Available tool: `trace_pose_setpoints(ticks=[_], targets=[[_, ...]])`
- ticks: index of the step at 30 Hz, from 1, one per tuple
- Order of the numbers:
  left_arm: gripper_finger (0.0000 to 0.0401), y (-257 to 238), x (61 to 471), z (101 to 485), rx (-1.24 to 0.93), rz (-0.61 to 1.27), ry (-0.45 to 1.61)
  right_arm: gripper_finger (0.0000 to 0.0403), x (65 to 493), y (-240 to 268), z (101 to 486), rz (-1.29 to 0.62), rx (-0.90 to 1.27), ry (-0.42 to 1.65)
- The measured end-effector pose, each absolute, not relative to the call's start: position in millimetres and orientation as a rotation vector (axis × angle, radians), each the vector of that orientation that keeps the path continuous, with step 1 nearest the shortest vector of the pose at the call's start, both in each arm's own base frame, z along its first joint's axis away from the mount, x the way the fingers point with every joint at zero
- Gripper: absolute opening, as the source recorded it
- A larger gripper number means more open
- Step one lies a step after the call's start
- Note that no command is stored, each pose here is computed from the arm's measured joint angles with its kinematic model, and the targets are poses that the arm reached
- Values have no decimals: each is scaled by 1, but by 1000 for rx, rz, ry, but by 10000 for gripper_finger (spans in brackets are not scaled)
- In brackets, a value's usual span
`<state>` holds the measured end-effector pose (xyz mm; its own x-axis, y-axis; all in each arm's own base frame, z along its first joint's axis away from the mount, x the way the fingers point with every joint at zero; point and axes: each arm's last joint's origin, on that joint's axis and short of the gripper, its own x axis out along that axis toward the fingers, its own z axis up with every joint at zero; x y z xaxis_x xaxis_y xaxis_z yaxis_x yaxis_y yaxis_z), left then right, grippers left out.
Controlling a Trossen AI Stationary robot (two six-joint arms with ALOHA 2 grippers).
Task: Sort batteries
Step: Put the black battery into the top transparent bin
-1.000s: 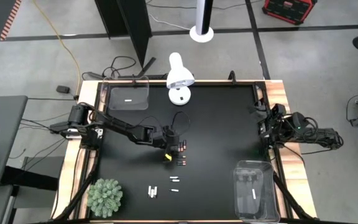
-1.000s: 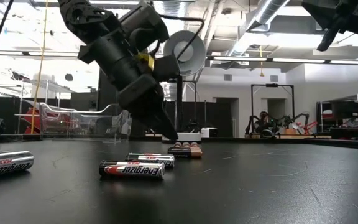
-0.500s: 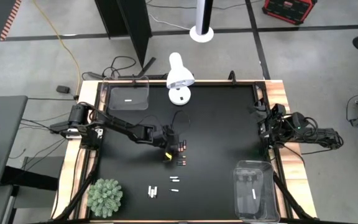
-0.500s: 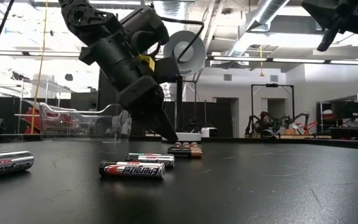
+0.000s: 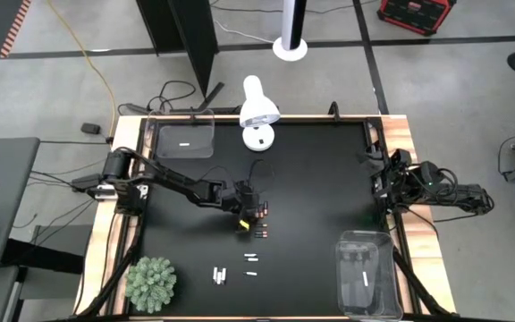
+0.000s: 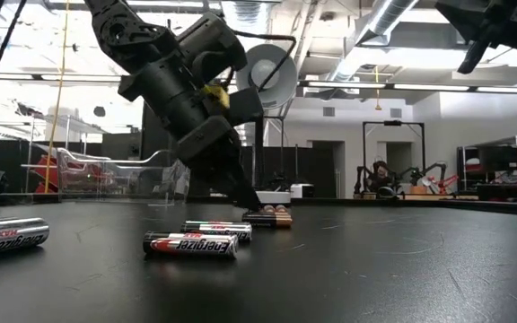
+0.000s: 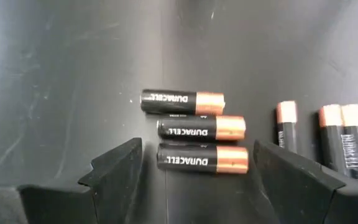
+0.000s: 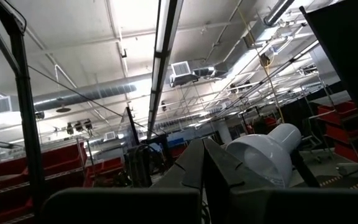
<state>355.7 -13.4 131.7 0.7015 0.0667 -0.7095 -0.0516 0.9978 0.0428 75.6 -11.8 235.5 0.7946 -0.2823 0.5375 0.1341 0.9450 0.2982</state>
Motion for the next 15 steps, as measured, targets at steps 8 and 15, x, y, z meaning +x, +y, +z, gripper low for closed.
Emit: trace_pose_setpoints(ticks=[8,15], targets=[[305,-13,356,128,12,67,803,27,75,-12,236,-216,281,-620],[305,-14,357,124,10,65,806,27,75,-12,236,-214,282,-620]])
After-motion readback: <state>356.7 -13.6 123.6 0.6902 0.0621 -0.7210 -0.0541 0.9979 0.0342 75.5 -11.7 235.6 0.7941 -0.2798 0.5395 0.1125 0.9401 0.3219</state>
